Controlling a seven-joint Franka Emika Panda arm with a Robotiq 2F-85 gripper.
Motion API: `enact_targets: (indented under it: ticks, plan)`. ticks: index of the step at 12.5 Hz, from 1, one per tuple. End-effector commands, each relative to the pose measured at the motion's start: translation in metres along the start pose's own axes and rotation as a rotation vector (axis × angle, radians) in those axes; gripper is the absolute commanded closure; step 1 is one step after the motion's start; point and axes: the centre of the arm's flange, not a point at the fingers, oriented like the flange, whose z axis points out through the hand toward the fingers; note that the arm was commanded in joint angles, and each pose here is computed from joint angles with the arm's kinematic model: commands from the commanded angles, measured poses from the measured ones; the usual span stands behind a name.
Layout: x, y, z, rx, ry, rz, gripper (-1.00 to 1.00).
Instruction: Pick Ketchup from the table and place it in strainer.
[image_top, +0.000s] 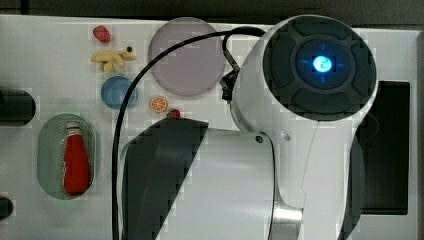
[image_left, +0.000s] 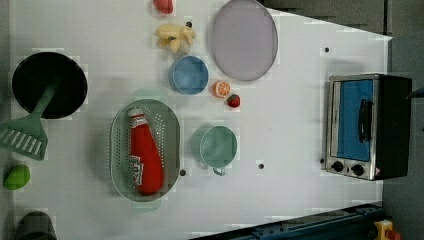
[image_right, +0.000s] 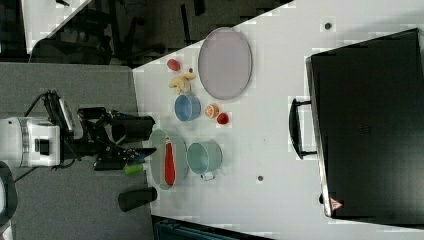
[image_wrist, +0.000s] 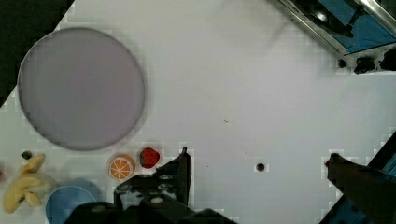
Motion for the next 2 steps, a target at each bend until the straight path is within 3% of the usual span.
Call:
enact_targets:
  ticks: [1, 2]
  plan:
    - [-0.0223, -0.0189, -0.0022, 0.012, -0.004, -0.048, -1.0]
    - [-0.0228, -0.0193, -0.0021, 0.012, -0.004, -0.049, -1.0]
